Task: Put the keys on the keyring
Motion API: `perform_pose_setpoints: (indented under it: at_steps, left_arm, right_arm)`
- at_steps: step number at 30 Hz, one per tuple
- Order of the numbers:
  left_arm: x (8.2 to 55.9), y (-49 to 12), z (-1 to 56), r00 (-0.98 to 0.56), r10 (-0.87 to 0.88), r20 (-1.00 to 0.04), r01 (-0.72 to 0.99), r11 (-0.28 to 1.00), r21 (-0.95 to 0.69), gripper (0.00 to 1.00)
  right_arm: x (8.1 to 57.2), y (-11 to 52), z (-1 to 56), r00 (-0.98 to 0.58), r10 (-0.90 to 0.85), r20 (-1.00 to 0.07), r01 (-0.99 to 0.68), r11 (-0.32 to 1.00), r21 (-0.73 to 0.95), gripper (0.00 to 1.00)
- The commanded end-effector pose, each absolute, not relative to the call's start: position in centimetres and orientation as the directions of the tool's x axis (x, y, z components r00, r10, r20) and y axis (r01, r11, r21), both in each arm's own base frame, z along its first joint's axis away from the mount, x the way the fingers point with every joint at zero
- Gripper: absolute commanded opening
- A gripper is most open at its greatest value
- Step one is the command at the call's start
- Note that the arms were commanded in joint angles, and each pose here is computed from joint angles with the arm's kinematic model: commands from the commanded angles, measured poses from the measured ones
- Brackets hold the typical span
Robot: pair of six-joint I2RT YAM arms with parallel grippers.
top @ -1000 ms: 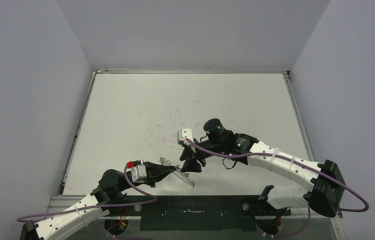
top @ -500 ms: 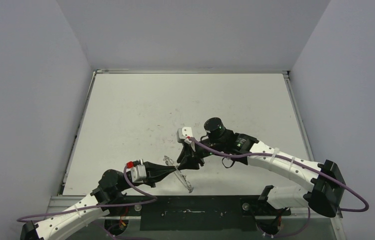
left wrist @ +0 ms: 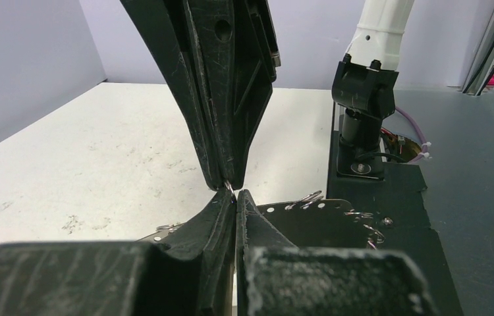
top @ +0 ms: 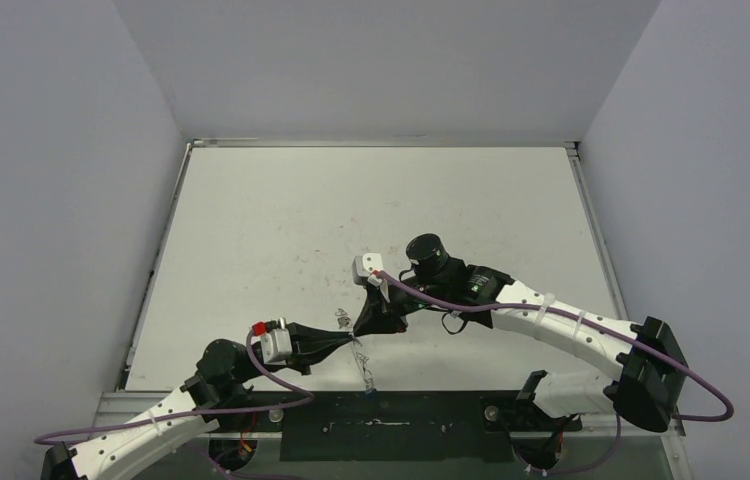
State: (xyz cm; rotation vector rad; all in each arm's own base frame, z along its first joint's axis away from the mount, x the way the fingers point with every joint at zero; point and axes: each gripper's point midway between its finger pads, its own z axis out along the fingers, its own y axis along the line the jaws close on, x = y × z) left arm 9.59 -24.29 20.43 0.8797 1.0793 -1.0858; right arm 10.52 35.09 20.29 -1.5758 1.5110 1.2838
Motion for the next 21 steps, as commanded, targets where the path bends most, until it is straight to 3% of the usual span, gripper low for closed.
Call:
perform_pose_setpoints:
  at_steps: [1,4,8,12,15,21]
  left_arm:
    - [9.02,-23.86,23.68,0.165,-0.328,-0.930,0.965,0.247,0.084,0.00]
    - [9.03,-23.84,23.70,0.167,-0.327,-0.930,0.965,0.249,0.086,0.00]
    - [8.97,-23.86,23.70,0.165,-0.327,-0.930,0.966,0.245,0.085,0.00]
    - [8.92,-23.86,23.82,0.167,-0.329,-0.929,0.966,0.243,0.087,0.00]
    - [8.90,-23.86,23.77,0.167,-0.328,-0.930,0.966,0.242,0.088,0.00]
    - [8.95,-23.85,23.72,0.165,-0.327,-0.930,0.966,0.244,0.086,0.00]
  right_arm:
    - [10.07,35.65,22.59,-0.053,-0.316,-0.947,-0.965,-0.229,0.131,0.00]
    - [10.00,35.56,22.67,-0.044,-0.309,-0.950,-0.965,-0.234,0.121,0.02]
    - [10.02,35.70,22.21,-0.050,-0.317,-0.947,-0.963,-0.236,0.130,0.32]
    - [10.04,35.98,21.87,-0.057,-0.323,-0.945,-0.960,-0.242,0.140,0.37]
    - [10.08,36.16,21.94,-0.060,-0.320,-0.946,-0.959,-0.244,0.143,0.33]
    - [9.90,36.33,21.99,-0.067,-0.317,-0.946,-0.955,-0.255,0.153,0.01]
